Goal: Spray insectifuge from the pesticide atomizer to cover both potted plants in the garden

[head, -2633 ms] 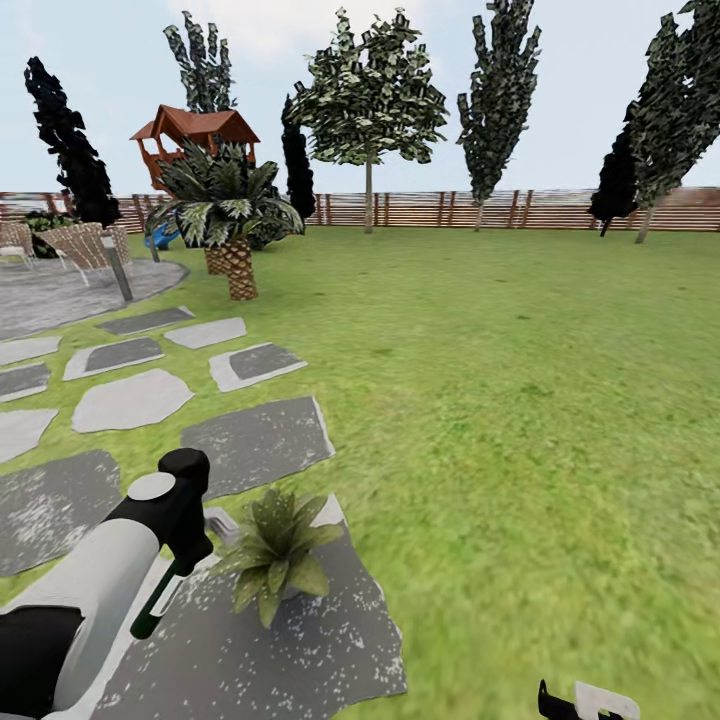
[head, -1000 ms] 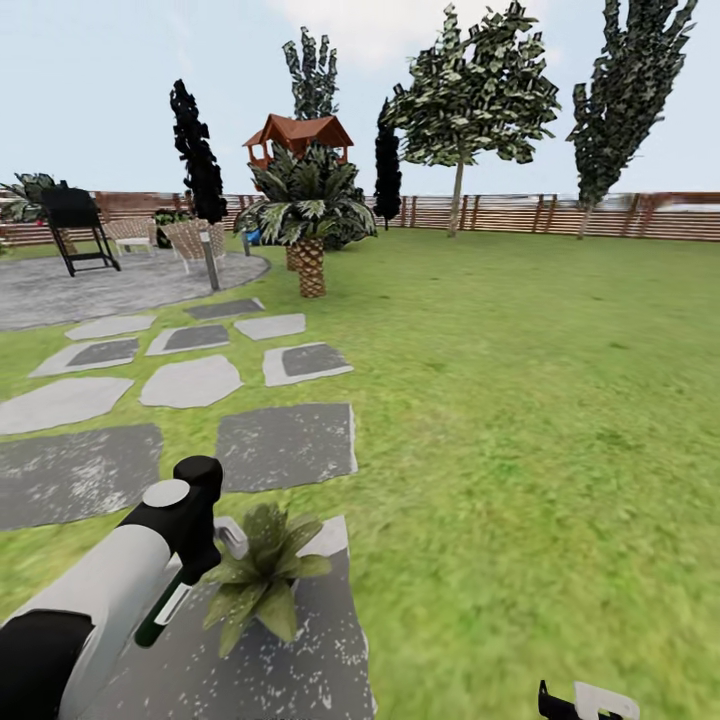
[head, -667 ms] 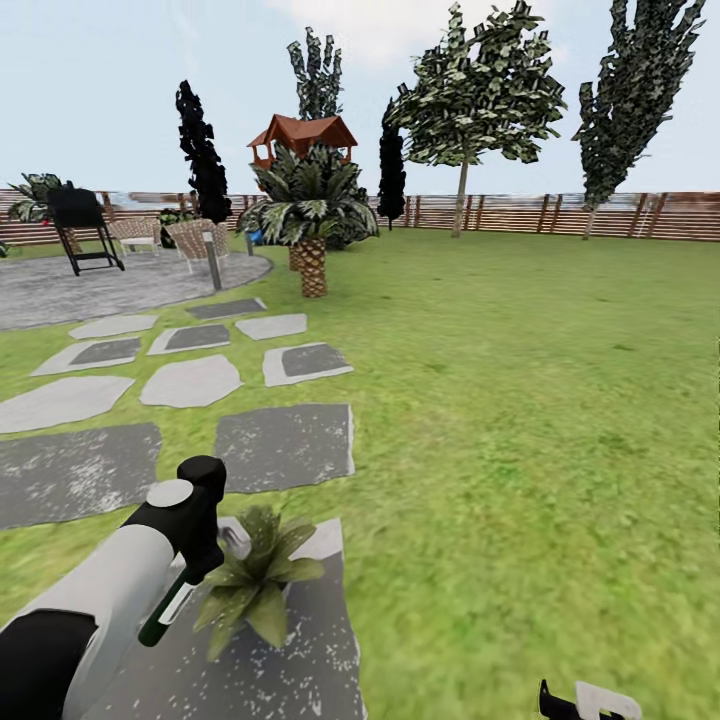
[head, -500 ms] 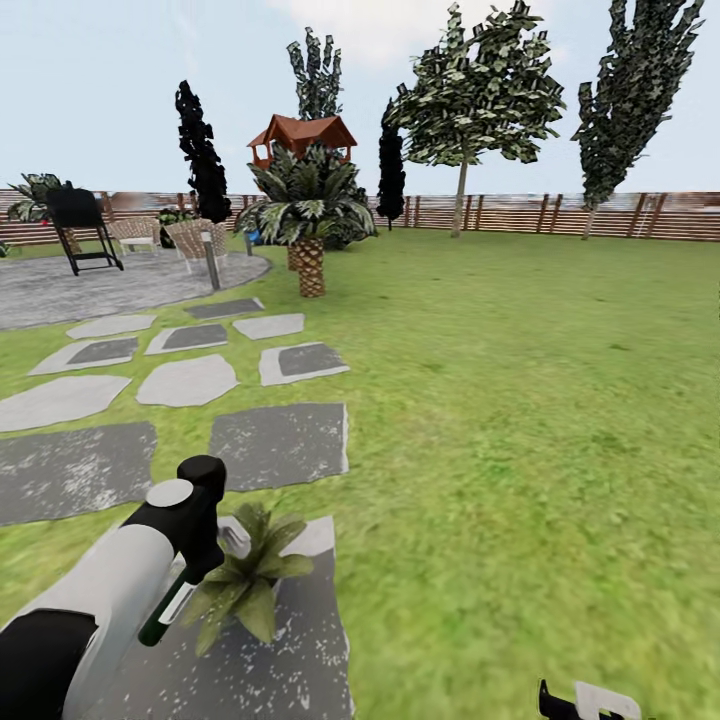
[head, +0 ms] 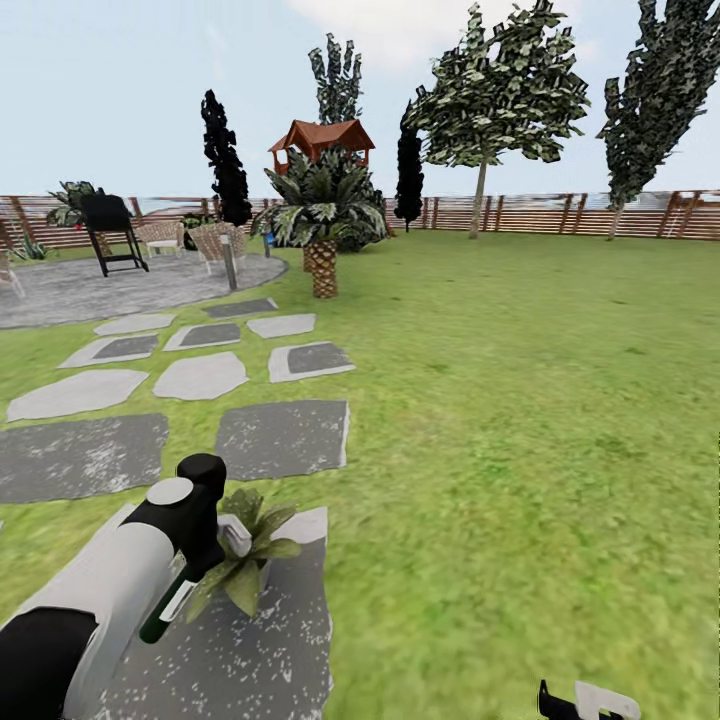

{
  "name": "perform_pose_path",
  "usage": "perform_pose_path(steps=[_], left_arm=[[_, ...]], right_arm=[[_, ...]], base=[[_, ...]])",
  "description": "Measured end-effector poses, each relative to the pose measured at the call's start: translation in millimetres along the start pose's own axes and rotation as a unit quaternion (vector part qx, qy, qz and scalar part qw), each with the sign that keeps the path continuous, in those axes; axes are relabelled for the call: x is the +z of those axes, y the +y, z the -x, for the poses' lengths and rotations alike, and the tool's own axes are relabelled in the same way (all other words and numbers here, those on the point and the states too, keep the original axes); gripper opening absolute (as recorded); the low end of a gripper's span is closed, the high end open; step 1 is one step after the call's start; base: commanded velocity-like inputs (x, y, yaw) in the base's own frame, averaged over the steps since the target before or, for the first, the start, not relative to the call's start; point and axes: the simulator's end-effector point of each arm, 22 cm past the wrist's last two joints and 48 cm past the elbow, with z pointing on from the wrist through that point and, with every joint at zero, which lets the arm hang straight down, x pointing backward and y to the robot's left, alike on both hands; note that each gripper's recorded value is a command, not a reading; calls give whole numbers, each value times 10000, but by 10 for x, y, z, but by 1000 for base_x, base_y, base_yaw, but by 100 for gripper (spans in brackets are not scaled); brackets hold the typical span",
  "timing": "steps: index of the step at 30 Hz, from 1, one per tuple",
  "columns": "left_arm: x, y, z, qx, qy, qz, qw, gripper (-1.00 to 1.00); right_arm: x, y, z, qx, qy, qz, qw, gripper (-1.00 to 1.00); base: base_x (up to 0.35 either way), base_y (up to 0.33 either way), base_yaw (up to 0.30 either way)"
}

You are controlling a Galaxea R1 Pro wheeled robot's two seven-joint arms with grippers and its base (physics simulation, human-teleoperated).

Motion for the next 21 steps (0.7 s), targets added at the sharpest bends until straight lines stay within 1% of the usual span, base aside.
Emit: perform_pose_path(steps=[8, 11, 18, 21], left_arm=[[18, -12, -11, 7, 20, -5, 10000, -100], [24, -8, -18, 11, 34, 2, 10000, -100], [43, 50, -91, -56, 63, 13, 10000, -100], [46, 38, -82, -43, 63, 7, 10000, -100]], right_arm=[[-1, 0, 1, 1, 0, 1, 10000, 100], [0, 1, -1, 0, 2, 2, 10000, 100], [-2, 13, -4, 4, 5, 8, 10000, 100], [-2, 13, -4, 4, 6, 8, 10000, 100]], base=[[271, -113, 1], [97, -26, 46], [8, -2, 249], [0, 0, 276]])
